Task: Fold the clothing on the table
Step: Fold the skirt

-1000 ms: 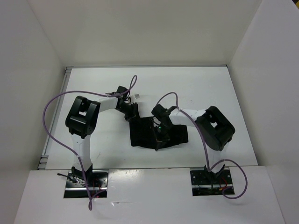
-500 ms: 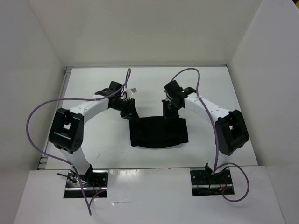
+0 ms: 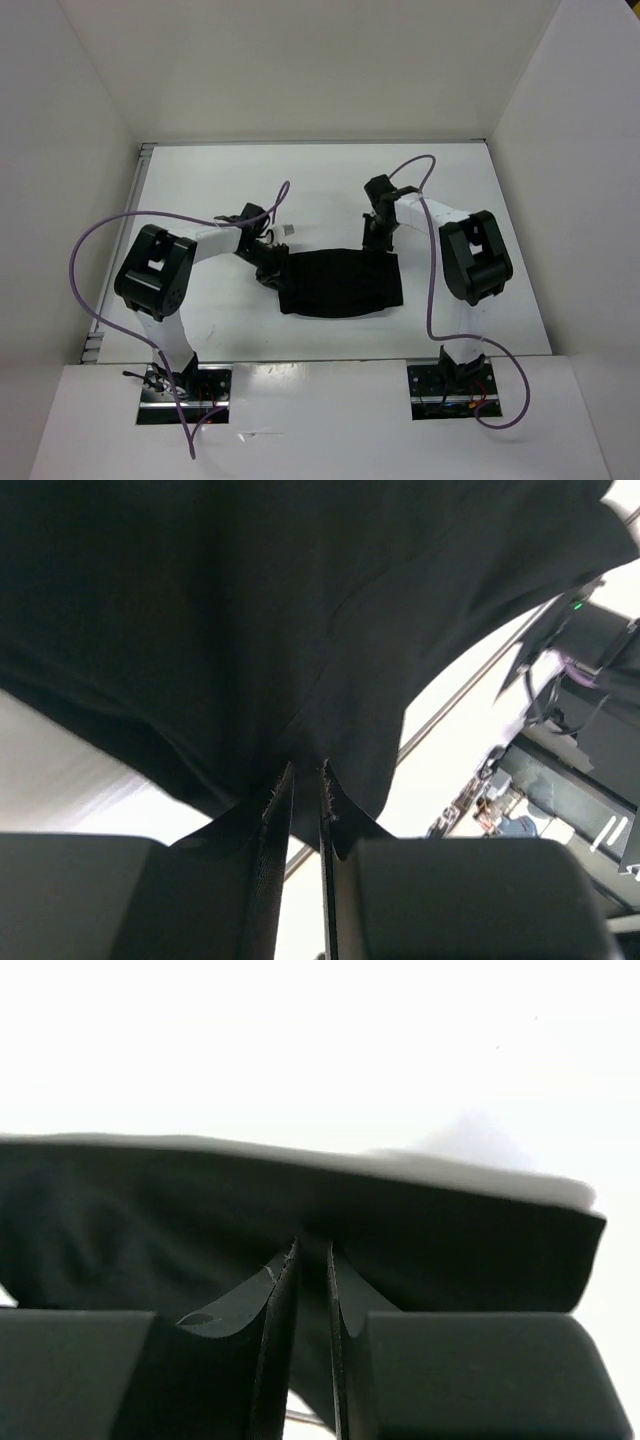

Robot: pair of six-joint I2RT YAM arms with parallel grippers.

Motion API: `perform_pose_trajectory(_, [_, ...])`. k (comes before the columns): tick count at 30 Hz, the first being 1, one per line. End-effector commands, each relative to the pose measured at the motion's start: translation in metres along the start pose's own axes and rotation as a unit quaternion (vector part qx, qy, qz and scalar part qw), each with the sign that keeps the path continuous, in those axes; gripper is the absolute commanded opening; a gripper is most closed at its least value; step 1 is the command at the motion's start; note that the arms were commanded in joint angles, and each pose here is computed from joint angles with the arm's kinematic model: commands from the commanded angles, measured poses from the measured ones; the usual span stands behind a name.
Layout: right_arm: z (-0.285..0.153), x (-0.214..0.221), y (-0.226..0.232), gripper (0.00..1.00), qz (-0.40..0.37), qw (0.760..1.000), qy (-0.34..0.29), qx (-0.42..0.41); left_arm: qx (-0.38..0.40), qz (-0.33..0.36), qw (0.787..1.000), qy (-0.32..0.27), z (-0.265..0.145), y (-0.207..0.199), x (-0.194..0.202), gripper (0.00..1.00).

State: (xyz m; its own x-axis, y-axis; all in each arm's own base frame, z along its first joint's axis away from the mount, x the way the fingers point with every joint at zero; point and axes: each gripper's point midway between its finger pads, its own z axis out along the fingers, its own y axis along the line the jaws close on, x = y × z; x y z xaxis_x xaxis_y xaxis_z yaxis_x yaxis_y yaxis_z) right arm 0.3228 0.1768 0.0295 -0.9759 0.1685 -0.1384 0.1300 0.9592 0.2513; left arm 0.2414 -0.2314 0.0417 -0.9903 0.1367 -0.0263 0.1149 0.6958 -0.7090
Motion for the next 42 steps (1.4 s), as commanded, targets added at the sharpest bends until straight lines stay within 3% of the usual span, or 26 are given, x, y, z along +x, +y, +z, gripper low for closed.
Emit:
perform_pose_trajectory(1, [0.017, -0.014, -0.011, 0.22, 0.016, 1.0, -0.015, 0.012, -0.005, 0.014, 1.0, 0.02, 0.001, 0.005, 0.019, 0.23])
perform_pose_trajectory(9, [0.047, -0.053, -0.034, 0.22, 0.052, 0.998, -0.02, 0.016, -0.034, 0.001, 0.997, 0.067, 0.007, 0.023, 0.058, 0.23])
perform_pose_trajectory(13, [0.036, -0.087, -0.031, 0.22, 0.06, 0.997, -0.054, -0.006, -0.042, 0.002, 0.996, 0.084, 0.015, 0.025, 0.062, 0.23])
perform_pose_trajectory(17, [0.003, -0.094, -0.021, 0.22, 0.045, 0.995, -0.078, -0.036, -0.048, 0.002, 0.995, 0.09, 0.017, 0.026, 0.063, 0.23])
perform_pose_trajectory(26, [-0.067, -0.045, -0.025, 0.34, 0.025, 0.996, -0.076, -0.042, -0.043, 0.063, 0.997, 0.015, -0.007, -0.02, -0.003, 0.23])
perform_pose_trajectory(30, [-0.093, -0.01, -0.014, 0.37, -0.006, 0.996, -0.063, -0.06, -0.042, 0.066, 0.997, 0.011, -0.007, -0.022, -0.009, 0.23])
perform_pose_trajectory(35, [-0.095, 0.043, -0.002, 0.39, -0.077, 0.996, -0.013, -0.039, -0.044, 0.059, 0.997, 0.018, 0.0, -0.016, -0.009, 0.23])
perform_pose_trajectory(37, [-0.094, 0.059, 0.006, 0.4, -0.129, 0.991, -0.023, -0.001, -0.052, 0.061, 0.996, 0.028, 0.003, -0.009, -0.008, 0.23])
perform_pose_trajectory(42, [-0.087, 0.07, 0.016, 0.41, -0.18, 0.98, -0.043, 0.074, -0.095, 0.058, 0.994, 0.013, -0.011, 0.011, -0.024, 0.23])
